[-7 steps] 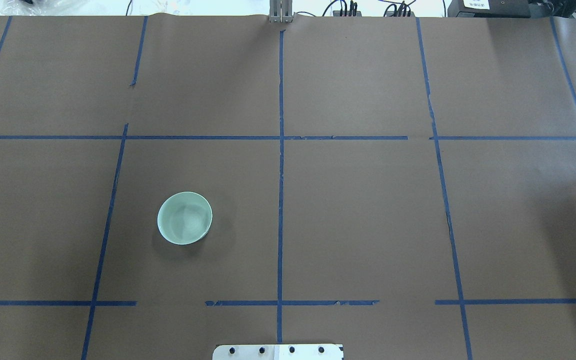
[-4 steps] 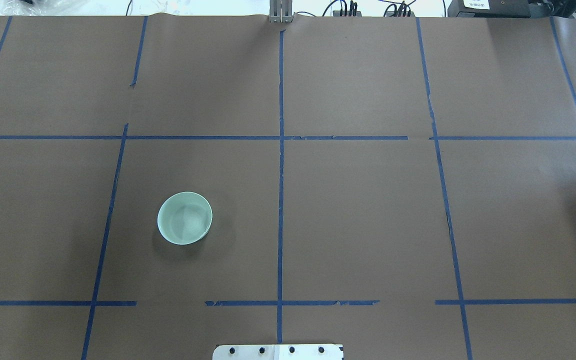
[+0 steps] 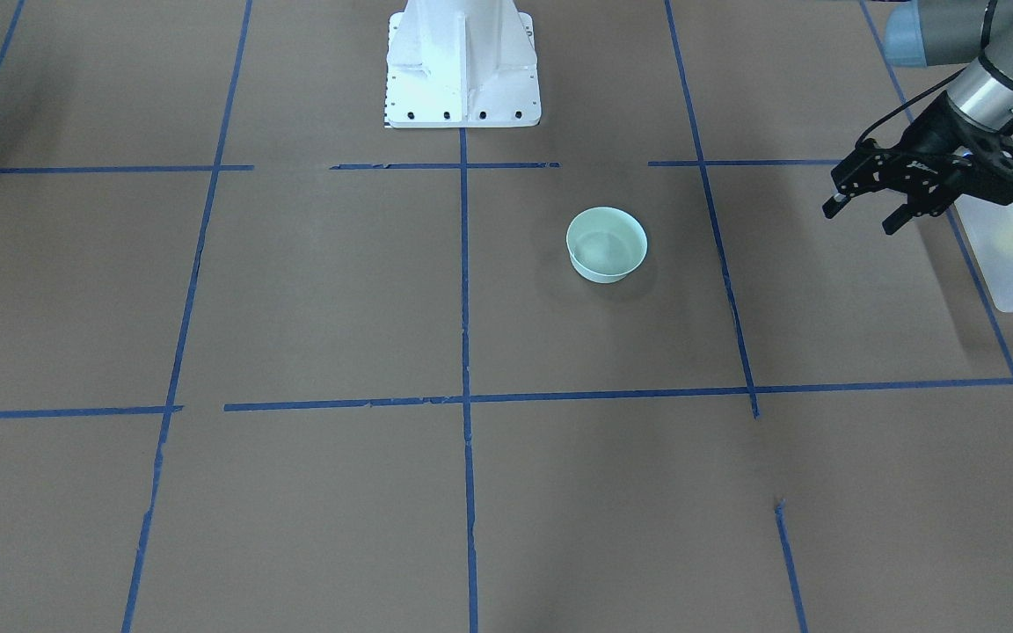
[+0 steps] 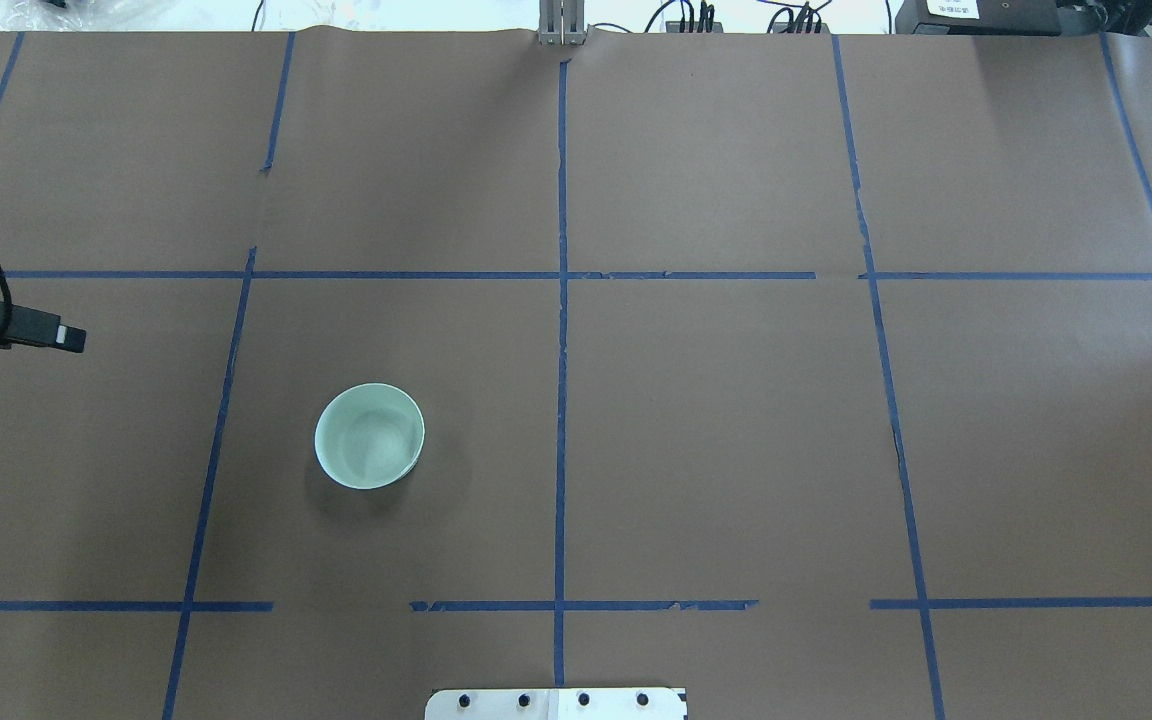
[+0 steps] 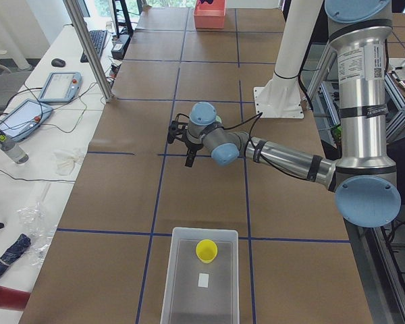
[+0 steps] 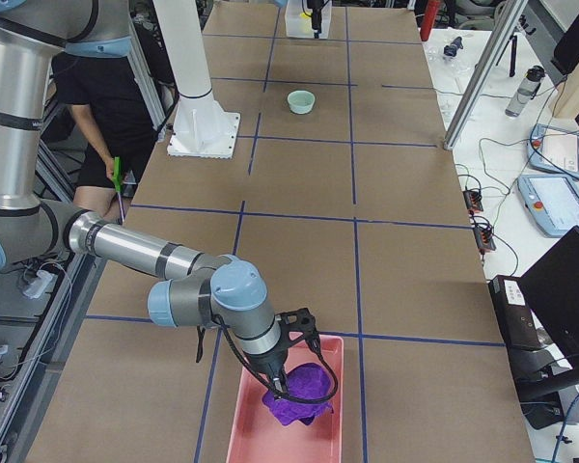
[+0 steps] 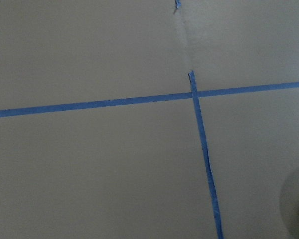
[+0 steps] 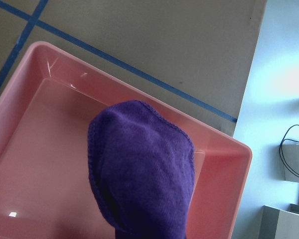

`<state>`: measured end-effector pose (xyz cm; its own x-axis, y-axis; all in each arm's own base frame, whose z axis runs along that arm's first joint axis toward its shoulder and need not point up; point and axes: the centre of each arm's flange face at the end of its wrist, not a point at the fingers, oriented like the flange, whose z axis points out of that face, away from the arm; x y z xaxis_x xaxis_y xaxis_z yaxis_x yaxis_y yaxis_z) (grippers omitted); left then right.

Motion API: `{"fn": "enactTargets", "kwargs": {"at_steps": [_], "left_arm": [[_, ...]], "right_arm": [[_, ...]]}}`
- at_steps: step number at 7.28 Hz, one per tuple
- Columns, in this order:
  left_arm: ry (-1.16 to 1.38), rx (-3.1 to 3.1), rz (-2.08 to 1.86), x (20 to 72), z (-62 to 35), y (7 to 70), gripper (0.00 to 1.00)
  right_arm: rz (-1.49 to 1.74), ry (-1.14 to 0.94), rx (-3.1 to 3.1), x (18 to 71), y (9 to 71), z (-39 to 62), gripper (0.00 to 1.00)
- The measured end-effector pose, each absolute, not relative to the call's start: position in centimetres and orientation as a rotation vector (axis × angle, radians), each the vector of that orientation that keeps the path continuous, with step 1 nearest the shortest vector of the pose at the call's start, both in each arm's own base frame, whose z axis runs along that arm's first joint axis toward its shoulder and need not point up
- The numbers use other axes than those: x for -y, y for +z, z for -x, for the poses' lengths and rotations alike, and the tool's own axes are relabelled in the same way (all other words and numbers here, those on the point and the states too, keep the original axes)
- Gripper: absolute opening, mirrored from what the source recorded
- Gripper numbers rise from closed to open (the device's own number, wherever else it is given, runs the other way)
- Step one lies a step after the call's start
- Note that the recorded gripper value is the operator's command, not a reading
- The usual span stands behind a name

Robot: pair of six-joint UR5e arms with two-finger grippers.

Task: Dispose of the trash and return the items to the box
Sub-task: 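Release the cloth into the pink tray while left reaches the green bowl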

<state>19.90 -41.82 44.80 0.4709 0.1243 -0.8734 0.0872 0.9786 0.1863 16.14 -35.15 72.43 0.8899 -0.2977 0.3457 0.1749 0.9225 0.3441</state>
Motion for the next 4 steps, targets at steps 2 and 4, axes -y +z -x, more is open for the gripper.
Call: {"fn": "enactTargets", "kwargs": {"at_steps": [2, 4], "left_arm": [[-0.004, -1.148, -0.142, 41.5, -25.1, 41.7, 1.0], [-0.05, -1.158, -0.105, 40.8, -29.3, 40.2, 0.98]], "right_arm": [[-0.31, -0.175, 0.482, 35.5, 72.2, -15.6, 1.0], [-0.27, -0.061, 0.614, 37.2, 69.7, -14.6, 1.0]]}}
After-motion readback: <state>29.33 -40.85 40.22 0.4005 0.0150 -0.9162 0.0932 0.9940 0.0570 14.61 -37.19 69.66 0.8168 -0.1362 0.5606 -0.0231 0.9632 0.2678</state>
